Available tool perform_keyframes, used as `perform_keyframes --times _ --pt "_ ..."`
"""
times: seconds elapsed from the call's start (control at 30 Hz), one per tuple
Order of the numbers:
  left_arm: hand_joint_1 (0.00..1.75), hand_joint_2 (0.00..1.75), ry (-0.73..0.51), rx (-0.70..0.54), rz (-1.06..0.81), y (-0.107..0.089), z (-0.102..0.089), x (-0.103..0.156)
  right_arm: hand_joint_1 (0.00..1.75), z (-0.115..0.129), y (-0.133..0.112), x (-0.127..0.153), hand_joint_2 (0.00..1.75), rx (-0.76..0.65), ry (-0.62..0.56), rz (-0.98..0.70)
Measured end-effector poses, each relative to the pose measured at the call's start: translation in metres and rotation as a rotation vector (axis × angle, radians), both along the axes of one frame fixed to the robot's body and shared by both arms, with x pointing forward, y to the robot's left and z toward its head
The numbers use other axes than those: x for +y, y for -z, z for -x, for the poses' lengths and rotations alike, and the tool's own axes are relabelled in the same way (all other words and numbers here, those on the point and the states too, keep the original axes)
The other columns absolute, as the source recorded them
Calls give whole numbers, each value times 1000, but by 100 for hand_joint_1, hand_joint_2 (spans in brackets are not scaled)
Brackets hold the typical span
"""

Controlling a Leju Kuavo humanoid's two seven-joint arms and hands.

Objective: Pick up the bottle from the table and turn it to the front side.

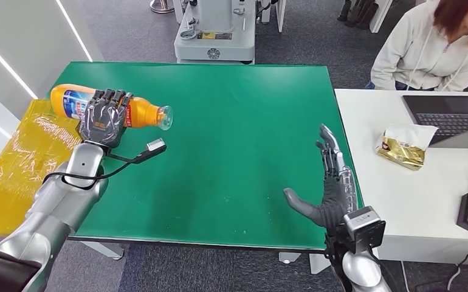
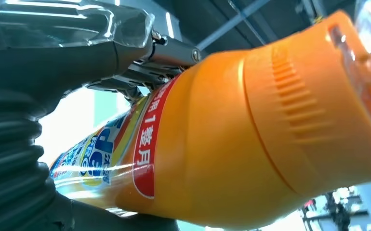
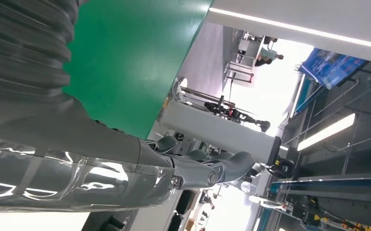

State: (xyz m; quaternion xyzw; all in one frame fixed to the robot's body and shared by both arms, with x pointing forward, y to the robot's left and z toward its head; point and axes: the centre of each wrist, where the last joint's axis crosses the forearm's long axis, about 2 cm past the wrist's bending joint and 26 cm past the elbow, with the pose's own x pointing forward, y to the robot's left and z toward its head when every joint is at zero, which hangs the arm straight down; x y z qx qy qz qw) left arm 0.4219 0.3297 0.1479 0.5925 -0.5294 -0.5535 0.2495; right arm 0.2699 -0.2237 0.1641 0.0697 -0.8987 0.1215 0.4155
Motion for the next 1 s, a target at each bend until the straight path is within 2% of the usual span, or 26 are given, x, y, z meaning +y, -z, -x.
perform_keyframes --times 0.3,0.47,0.7,0.87,1.0 --pt "175 175 -74 26 18 19 16 16 0 4 1 -5 175 -7 19 10" --pt "175 175 -152 48 8 44 46 37 0 13 5 -12 175 -9 52 29" --pt "175 175 -228 82 -18 58 80 58 0 21 7 -18 175 4 66 40" --pt "175 175 -245 104 -28 70 114 68 0 26 9 -21 175 27 80 36" --pt "175 175 -199 133 -42 74 128 74 0 27 10 -20 175 34 67 26"
